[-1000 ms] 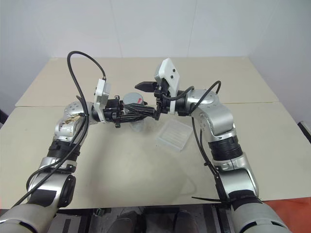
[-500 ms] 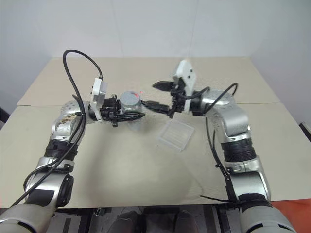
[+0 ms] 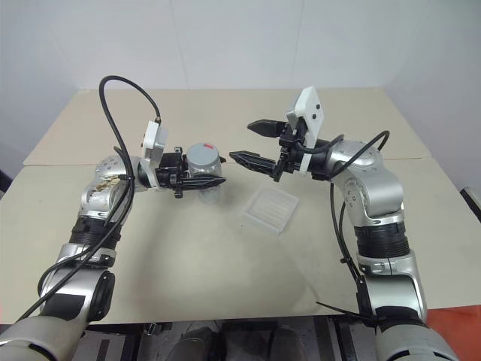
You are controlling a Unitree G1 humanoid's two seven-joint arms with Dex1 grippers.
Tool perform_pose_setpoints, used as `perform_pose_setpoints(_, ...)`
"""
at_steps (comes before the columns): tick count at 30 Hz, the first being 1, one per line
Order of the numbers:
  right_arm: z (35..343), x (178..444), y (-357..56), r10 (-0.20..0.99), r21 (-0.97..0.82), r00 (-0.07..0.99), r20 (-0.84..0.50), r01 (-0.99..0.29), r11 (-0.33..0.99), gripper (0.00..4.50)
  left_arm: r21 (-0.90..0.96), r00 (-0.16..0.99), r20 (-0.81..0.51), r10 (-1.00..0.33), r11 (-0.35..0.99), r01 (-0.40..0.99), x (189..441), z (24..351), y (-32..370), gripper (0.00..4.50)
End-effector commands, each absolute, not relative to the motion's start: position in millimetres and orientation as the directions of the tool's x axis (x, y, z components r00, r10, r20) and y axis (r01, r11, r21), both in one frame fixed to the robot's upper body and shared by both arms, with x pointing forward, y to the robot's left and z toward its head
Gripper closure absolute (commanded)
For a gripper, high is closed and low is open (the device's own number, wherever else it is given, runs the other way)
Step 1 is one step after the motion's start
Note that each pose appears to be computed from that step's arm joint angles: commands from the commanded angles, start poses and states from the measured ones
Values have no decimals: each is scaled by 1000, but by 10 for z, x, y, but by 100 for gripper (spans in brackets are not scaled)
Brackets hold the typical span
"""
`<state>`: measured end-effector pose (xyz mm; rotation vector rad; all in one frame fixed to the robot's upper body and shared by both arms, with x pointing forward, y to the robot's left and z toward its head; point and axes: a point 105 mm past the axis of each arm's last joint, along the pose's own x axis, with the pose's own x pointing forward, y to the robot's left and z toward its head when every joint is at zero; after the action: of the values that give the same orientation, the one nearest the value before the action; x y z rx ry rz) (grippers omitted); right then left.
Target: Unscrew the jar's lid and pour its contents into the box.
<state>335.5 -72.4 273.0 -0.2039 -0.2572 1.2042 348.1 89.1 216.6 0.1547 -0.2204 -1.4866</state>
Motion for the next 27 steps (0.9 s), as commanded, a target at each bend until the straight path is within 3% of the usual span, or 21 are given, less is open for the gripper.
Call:
perform_pose_setpoints(1,2897,3203,-540,961,-340,251,119,-899,277,4,275,56,60,-997,70,959,3477,2245,846,238)
perform_pose_setpoints(14,2825,3280,-151,970,-336,230,82,-910,245,4,279,58,67,-996,74,957,3472,2253,851,238)
perform_pose_setpoints(27,2819,3367,-217,961,-333,268,72,-901,277,4,280,67,68,-995,84,956,3470,2247,870,238)
